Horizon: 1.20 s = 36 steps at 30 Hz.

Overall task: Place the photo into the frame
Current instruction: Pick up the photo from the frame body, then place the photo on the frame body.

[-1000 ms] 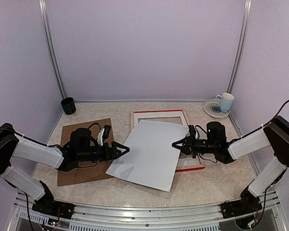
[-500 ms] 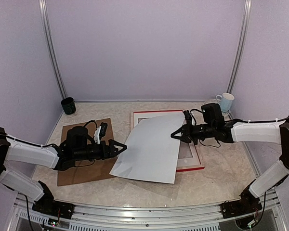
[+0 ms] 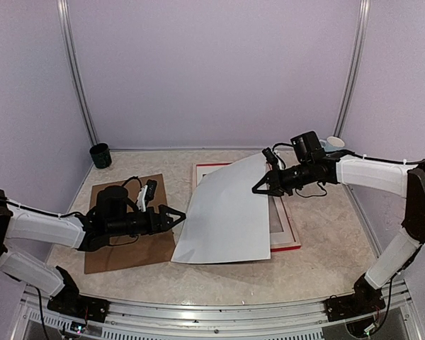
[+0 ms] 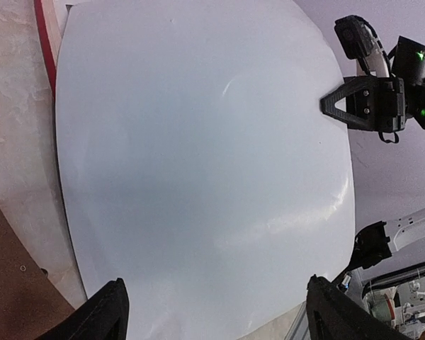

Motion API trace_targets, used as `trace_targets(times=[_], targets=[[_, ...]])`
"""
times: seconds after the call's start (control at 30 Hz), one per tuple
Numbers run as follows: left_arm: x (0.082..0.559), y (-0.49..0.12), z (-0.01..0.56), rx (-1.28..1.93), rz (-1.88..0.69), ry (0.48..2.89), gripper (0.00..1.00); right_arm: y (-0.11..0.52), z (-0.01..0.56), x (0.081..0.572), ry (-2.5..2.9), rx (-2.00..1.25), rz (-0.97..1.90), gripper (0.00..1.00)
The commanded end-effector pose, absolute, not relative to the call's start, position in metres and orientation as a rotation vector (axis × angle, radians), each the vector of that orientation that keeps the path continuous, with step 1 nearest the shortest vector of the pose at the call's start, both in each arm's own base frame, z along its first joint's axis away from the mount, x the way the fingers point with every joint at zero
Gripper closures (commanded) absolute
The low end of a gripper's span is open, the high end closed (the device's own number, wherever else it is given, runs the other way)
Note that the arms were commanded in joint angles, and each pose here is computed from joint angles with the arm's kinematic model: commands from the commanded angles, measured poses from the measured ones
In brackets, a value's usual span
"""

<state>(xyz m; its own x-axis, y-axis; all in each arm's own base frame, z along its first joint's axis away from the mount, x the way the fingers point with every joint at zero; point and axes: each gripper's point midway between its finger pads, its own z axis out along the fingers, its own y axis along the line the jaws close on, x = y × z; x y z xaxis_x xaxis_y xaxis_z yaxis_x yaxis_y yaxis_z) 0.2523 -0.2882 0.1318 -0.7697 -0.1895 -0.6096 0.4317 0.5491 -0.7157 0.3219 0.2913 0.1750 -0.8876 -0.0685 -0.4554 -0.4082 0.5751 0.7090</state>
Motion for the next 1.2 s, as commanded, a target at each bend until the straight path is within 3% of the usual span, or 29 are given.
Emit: trace_targets(times=[0.0,0.17,0.4,0.77,0.9,1.17], targets=[[0.251,-0.285,0.133,0.190,-1.220,2.129,0.14,0.292,0.184,0.314,2.400,-0.597,1.225,1.00],[0.252,-0.283,0.135,0.186,-1.209,2.123,0.14,0.288,0.202,0.313,2.314,-0.673,1.168,1.00],[0.253,-0.284,0.134,0.187,-1.210,2.125,0.15,0.256,0.118,0.336,2.635,-0.491,0.889,1.00],[0.251,-0.283,0.130,0.181,-1.207,2.135,0.14,0.234,0.089,0.364,2.729,-0.430,0.755,0.97],[0.251,-0.282,0.129,0.179,-1.209,2.138,0.15,0.232,0.075,0.358,2.760,-0.415,0.831,0.89],[0.252,-0.281,0.132,0.181,-1.203,2.124,0.15,0.233,0.070,0.335,2.722,-0.290,1.175,0.60]])
